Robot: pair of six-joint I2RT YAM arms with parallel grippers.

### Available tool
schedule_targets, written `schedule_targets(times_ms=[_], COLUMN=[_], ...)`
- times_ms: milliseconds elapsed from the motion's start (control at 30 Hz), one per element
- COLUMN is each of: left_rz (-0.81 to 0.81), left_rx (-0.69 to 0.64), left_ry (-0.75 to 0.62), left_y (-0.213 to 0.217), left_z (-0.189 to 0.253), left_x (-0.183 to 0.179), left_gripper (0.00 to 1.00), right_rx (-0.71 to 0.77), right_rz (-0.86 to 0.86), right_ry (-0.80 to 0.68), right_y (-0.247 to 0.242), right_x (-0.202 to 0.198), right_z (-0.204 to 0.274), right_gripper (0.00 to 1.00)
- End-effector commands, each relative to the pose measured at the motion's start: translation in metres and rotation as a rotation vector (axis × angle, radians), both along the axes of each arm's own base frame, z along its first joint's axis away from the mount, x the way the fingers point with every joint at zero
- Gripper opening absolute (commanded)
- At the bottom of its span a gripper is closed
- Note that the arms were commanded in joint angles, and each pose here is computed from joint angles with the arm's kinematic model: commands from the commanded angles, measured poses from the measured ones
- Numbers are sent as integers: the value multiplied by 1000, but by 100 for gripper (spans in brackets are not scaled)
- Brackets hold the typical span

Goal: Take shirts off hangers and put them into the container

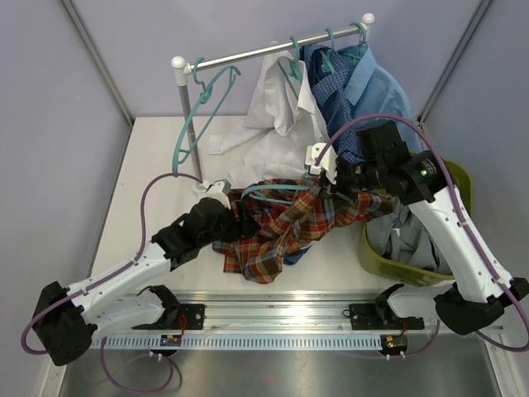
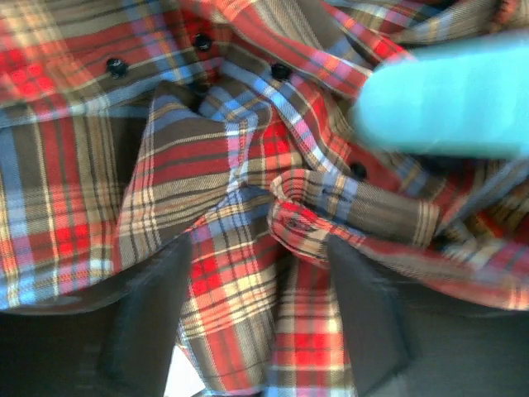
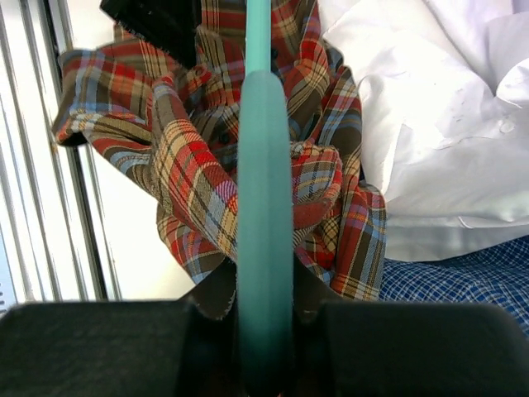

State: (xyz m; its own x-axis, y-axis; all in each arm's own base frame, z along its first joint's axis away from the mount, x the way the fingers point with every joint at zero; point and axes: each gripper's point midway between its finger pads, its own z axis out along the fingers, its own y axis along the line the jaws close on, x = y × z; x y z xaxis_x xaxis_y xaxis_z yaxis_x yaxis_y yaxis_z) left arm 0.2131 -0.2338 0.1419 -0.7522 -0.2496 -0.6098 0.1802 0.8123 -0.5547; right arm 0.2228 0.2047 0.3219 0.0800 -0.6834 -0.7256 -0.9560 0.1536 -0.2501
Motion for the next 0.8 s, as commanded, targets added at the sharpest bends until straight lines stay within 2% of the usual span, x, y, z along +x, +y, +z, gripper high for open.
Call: schedule_targets(times_ms=[0,67,100,133,167,233,300,400,533,767], left_rz=[-216,-347,-387,-442,-499,-552,-585,-631,-762,-891], left_rx=[-182,-200,-226,-192,-161,-110,-54,13,8,57], left_ry=[-250,-365,-447,-512,-505,-610,-614,-718,-734,-737], left_y=[-22,-24,-20,-17,-13,-2,7,15,0,-21], left_z=[68,92,118,126,126,154,153,163,164,167], left_x=[-11,-29,-38,-44,-56,-64,-72,-75,-82,-71], left_gripper=[74,80,84,88,91,94,95,96,96,93], right_rx=[104,84,80,69,62,40,25,2,-1,-26], right_rz=[-9,-9,-3,8,22,51,94,202,358,505], right_ry=[-34,-30,-28,-24,-11,-7,25,71,110,151], right_y=[-1,-2,-2,-2,-1,-3,0,3,10,34], right_x=[-7,-5,-5,-6,-7,-10,-14,-27,-40,-48], right_z=[26,18,15,12,9,7,1,-6,-11,-10], right_gripper=[0,0,0,0,0,0,0,0,0,0])
